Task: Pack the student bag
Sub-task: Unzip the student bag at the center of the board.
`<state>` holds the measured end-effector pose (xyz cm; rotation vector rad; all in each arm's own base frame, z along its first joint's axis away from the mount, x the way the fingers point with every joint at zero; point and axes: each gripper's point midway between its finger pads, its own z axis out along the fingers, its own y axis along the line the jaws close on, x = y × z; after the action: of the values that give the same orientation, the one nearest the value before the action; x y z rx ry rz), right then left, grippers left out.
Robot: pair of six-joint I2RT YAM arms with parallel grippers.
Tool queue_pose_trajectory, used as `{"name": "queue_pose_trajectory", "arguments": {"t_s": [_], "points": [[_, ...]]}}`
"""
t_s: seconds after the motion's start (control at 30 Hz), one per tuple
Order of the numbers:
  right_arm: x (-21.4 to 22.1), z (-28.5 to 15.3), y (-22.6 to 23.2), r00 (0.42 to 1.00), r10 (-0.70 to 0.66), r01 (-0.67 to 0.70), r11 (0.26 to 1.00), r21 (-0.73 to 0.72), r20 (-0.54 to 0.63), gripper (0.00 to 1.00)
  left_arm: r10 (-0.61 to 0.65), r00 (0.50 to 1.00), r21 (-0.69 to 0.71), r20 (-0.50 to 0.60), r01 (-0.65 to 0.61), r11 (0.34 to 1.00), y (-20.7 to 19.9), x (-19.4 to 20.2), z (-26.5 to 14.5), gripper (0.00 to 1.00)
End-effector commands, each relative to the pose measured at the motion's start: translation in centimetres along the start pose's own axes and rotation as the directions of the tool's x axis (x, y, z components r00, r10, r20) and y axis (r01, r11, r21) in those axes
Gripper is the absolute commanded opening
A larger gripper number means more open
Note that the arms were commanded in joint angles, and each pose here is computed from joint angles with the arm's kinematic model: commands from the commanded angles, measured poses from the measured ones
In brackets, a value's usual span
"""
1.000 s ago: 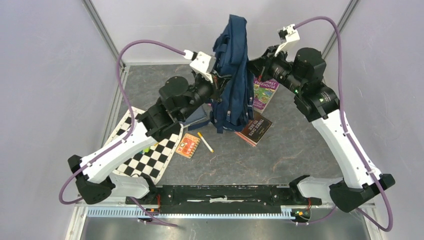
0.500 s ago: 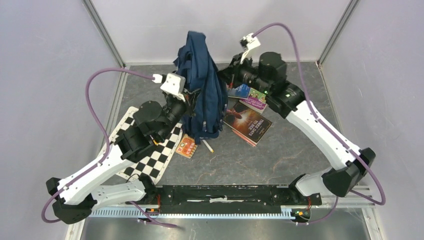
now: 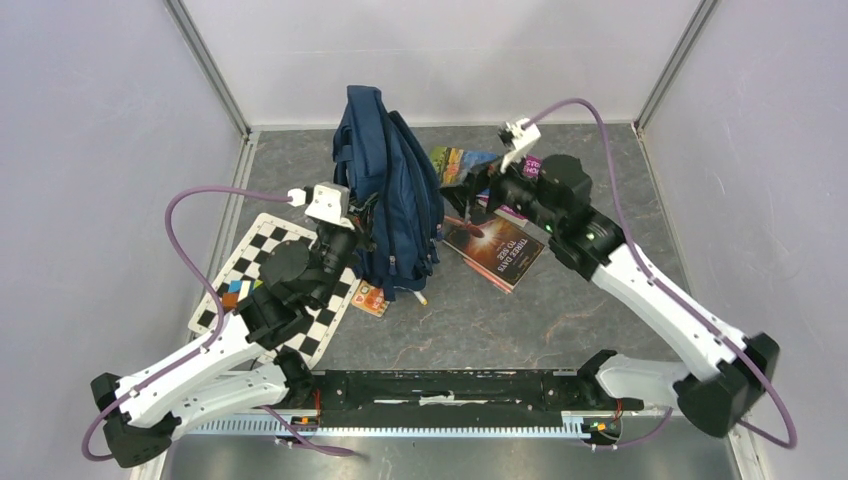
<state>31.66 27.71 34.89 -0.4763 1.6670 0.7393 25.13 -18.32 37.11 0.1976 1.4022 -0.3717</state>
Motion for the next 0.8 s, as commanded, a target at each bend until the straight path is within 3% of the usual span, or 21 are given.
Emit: {"name": "queue_pose_trajectory", "arguments": {"t_s": [0.0,0.1,0.27,0.53,0.63,0.77], "points": [[2.1,-2.9,3.2,1.0,0.015,-0.014,0.989,-0.147,0.007,0.95,0.024,0.994,-0.096,0.104,-0.014,0.995,2.0,-2.5,0.4,0.02],[2.8,-4.3,7.1,0.998,0.031,-0.018,0.965,-0.261,0.046,0.95,0.055,0.995,-0.121,0.078,-0.045,0.992,2.3,-1.6,0.7,0.02],[5.2,-5.7,14.7,0.999,0.029,-0.019,0.888,-0.46,0.015,0.92,0.067,0.997,-0.115,0.032,-0.063,0.991,1.7,-0.2,1.4,0.02],[8.4,-5.5,17.9,0.969,0.24,-0.241,0.868,-0.434,-0.057,0.76,0.032,0.997,-0.124,0.07,-0.023,0.992,2.3,-1.0,0.6,0.02],[8.9,-5.2,18.7,0.95,0.304,-0.3,0.84,-0.452,-0.068,0.73,0.032,0.997,-0.125,0.073,-0.023,0.992,2.4,-1.2,0.5,0.02],[10.4,-4.2,18.1,0.948,0.306,-0.314,0.864,-0.394,-0.086,0.73,0.04,0.997,-0.126,0.072,-0.03,0.992,2.4,-1.2,0.5,0.02]]}}
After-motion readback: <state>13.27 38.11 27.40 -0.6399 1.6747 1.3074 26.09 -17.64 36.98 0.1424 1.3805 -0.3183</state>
